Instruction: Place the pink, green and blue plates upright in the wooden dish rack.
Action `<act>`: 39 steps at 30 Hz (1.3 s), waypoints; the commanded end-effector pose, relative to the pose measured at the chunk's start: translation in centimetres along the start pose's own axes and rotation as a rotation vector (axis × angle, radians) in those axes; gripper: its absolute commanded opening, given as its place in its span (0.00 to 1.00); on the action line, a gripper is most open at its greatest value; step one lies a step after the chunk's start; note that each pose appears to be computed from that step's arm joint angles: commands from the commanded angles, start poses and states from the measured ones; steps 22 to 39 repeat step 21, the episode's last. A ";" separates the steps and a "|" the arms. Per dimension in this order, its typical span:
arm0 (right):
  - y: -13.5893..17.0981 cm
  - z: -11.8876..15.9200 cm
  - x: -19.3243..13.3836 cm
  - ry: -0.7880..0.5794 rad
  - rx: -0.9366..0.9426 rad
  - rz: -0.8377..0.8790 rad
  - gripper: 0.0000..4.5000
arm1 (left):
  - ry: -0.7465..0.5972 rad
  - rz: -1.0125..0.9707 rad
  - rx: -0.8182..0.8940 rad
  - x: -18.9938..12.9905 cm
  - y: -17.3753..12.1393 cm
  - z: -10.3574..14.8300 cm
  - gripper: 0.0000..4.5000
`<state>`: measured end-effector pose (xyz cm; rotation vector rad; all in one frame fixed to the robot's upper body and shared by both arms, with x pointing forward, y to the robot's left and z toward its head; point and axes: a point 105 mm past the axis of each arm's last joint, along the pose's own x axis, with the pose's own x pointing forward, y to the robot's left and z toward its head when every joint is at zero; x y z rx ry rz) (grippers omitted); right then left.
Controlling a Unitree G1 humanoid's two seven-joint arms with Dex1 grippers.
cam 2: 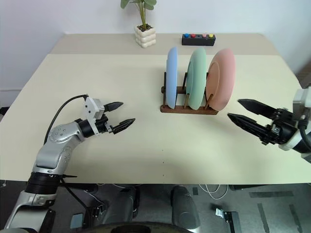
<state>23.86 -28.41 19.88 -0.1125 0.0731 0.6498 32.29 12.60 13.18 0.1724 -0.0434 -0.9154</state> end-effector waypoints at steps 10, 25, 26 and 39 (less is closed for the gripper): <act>-6.1 -6.4 1.4 0.069 -0.051 -0.226 0.64 | 0.026 0.078 0.015 -0.8 0.4 -1.4 1.00; -7.9 -6.7 2.9 0.042 -0.049 -0.231 0.64 | 0.021 0.120 0.017 -1.0 0.6 -1.6 1.00; -7.9 -6.7 2.9 0.042 -0.049 -0.231 0.64 | 0.021 0.120 0.017 -1.0 0.6 -1.6 1.00; -7.9 -6.7 2.9 0.042 -0.049 -0.231 0.64 | 0.021 0.120 0.017 -1.0 0.6 -1.6 1.00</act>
